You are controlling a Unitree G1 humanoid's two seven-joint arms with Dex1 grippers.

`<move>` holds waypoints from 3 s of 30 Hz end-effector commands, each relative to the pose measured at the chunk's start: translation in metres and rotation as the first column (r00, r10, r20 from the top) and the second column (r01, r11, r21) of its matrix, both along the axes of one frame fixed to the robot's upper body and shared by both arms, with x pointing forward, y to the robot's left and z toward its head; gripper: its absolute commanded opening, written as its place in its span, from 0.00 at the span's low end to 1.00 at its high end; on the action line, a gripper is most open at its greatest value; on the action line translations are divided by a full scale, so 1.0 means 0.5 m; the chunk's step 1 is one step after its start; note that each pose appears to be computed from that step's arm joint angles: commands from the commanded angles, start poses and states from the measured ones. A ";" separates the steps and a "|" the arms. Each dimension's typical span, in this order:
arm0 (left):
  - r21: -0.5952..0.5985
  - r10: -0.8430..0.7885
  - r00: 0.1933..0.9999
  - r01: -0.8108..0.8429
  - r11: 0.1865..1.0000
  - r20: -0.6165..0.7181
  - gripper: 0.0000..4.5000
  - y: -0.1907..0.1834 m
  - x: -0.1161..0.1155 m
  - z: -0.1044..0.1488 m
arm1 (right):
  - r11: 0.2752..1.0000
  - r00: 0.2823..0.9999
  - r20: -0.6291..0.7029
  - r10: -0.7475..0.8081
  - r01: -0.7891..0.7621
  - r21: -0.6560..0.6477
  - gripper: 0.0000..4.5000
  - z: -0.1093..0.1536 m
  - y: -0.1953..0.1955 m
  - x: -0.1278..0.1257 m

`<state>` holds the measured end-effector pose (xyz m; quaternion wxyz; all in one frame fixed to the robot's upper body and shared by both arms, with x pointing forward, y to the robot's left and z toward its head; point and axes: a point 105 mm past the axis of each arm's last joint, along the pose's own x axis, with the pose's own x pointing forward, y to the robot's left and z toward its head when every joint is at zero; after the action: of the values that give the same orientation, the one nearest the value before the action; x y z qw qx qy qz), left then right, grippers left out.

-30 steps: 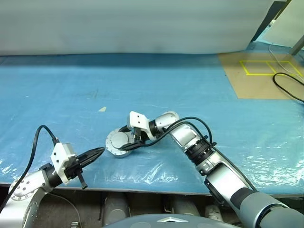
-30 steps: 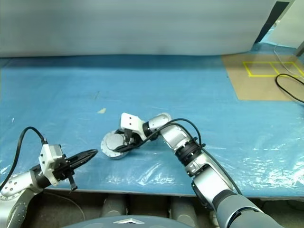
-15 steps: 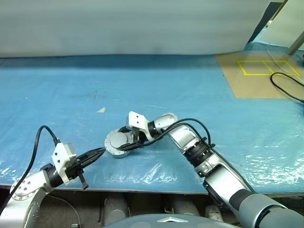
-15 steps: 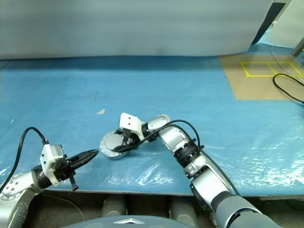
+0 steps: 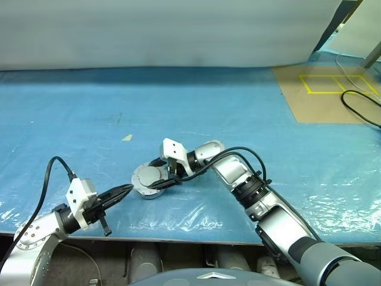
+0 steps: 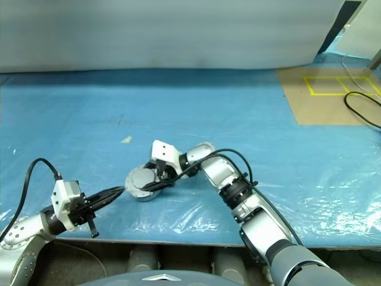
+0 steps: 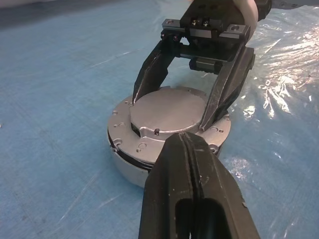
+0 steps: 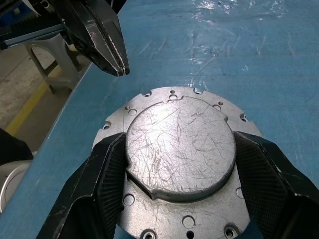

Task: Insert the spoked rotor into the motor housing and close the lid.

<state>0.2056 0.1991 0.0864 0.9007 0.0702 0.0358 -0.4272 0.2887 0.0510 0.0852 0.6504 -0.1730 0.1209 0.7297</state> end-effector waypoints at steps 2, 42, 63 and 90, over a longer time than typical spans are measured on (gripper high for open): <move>0.004 -0.011 1.000 0.011 1.000 0.025 0.00 -0.001 -0.002 0.008 | 1.000 0.999 -0.030 0.021 -0.021 -0.004 0.66 -0.005 0.007 -0.014; 0.021 0.032 0.999 -0.032 0.999 0.008 0.00 0.019 -0.022 0.001 | 0.991 0.999 -0.006 -0.052 0.051 -0.128 0.66 -0.098 -0.003 -0.015; 0.022 0.058 0.998 -0.058 0.998 0.029 0.00 0.030 -0.009 0.009 | 0.987 0.975 0.159 -0.152 0.158 -0.026 0.66 -0.055 0.006 0.045; 0.004 0.068 0.997 -0.068 0.998 0.036 0.00 0.025 0.005 0.010 | 0.972 0.976 -0.093 -0.198 0.207 0.106 0.66 0.034 0.009 0.035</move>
<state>0.2087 0.2123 0.0884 0.9150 0.0754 0.0314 -0.3952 0.3092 0.0493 0.0896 0.7284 -0.1055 0.1387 0.6626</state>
